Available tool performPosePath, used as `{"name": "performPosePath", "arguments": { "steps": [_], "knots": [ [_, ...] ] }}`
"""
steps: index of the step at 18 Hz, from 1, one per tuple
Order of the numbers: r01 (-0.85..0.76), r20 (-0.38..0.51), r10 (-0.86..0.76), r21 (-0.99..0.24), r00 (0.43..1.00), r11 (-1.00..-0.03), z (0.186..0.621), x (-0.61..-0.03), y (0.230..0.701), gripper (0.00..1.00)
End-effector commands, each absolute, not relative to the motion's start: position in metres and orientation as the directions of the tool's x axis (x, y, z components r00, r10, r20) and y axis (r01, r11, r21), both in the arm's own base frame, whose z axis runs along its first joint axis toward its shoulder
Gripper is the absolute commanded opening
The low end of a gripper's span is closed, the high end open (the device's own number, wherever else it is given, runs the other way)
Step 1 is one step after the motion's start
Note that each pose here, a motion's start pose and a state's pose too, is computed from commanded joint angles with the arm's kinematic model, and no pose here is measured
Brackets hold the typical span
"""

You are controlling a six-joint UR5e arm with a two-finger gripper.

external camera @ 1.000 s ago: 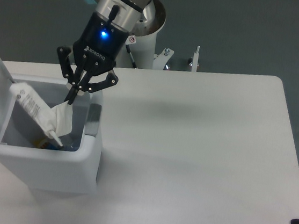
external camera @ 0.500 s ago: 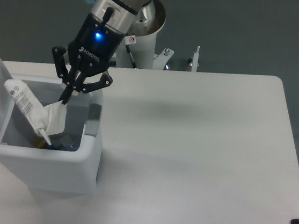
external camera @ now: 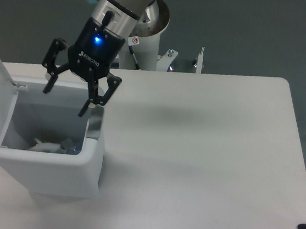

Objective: Place the trash in the trash can

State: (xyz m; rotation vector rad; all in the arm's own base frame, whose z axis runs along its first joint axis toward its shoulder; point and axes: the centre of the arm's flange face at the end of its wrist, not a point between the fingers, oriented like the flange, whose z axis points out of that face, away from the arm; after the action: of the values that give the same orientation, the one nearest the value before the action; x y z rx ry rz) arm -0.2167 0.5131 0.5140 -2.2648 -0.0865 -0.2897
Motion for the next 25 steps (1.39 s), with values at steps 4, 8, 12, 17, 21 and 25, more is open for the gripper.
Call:
{"name": "performPosePath", "arguments": {
  "steps": [4, 8, 12, 17, 21, 25],
  "knots": [
    [0.198, 0.216, 0.046, -0.762, 0.975, -0.617, 0.533, -0.268, 0.499, 1.00],
    [0.250, 0.225, 0.115, -0.785, 0.968, -0.568, 0.545, -0.319, 0.470, 1.00],
    [0.275, 0.230, 0.150, -0.792, 0.962, -0.545, 0.543, -0.353, 0.452, 1.00],
    [0.233, 0.162, 0.174, -0.787, 0.971, -0.571, 0.518, -0.401, 0.432, 1.00],
    [0.210, 0.090, 0.218, -0.749, 0.972, -0.628, 0.499, -0.423, 0.417, 1.00],
    [0.185, 0.010, 0.245, -0.684, 0.970, -0.705, 0.472, -0.448, 0.410, 1.00]
  ]
}}
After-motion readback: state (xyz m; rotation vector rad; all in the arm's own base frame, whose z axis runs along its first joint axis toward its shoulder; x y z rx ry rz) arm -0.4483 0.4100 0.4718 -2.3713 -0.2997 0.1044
